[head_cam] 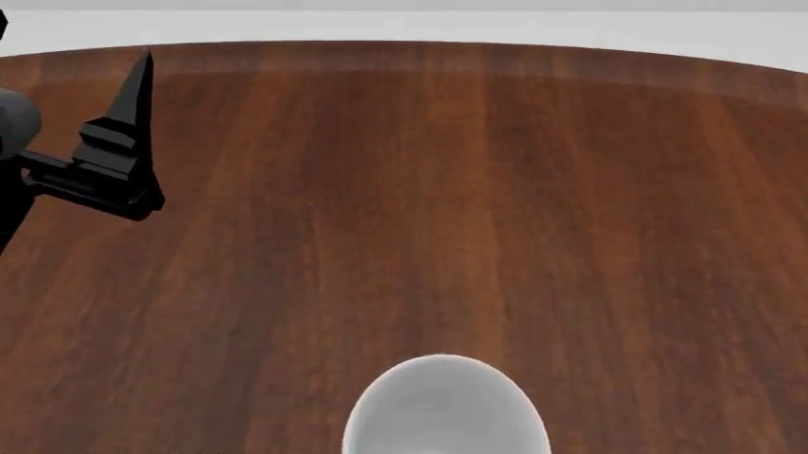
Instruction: Put the white mug on the plate.
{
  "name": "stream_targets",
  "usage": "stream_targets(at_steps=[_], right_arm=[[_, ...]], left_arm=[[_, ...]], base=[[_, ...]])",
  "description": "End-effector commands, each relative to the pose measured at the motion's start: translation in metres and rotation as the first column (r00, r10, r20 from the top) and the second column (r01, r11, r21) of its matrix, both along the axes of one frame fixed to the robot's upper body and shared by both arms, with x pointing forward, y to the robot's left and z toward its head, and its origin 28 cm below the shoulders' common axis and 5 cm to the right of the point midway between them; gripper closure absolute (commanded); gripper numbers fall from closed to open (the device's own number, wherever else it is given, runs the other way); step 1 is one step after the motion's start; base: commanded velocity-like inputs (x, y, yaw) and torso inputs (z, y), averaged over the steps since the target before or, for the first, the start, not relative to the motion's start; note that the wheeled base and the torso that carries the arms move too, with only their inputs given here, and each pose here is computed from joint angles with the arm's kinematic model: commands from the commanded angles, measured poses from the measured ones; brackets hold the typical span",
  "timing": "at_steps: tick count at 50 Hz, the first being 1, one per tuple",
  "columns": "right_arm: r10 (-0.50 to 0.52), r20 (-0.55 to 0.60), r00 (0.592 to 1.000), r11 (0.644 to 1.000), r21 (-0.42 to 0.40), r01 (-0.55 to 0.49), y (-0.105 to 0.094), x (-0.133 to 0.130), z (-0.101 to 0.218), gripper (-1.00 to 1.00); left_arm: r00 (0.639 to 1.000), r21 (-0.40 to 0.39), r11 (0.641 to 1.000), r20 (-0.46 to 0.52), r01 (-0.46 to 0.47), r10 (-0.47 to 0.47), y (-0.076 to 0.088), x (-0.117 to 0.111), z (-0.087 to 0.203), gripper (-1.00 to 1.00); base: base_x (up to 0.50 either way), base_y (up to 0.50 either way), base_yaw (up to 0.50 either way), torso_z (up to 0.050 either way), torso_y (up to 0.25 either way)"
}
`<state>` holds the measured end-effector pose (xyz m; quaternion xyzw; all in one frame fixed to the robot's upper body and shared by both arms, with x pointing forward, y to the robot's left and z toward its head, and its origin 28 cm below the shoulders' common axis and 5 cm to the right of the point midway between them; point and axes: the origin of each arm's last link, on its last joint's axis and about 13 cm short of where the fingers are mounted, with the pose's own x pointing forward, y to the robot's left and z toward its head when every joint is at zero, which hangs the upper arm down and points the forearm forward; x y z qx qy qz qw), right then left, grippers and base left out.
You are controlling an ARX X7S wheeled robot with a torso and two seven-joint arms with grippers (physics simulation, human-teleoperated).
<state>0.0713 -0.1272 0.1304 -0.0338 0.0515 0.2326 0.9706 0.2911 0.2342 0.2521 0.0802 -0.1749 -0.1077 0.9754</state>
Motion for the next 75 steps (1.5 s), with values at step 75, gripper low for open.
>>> stream_targets(at_steps=[75], right_arm=[[-0.024,-0.236,0.971,0.999,-0.033,0.017,0.015,-0.105,-0.001,1.0]], left_arm=[[0.998,-0.104,0.994,-0.046,0.043,-0.048,0.0,0.036,-0.037,-1.0]], base=[[0.0,0.0,0.0,0.0,0.0]])
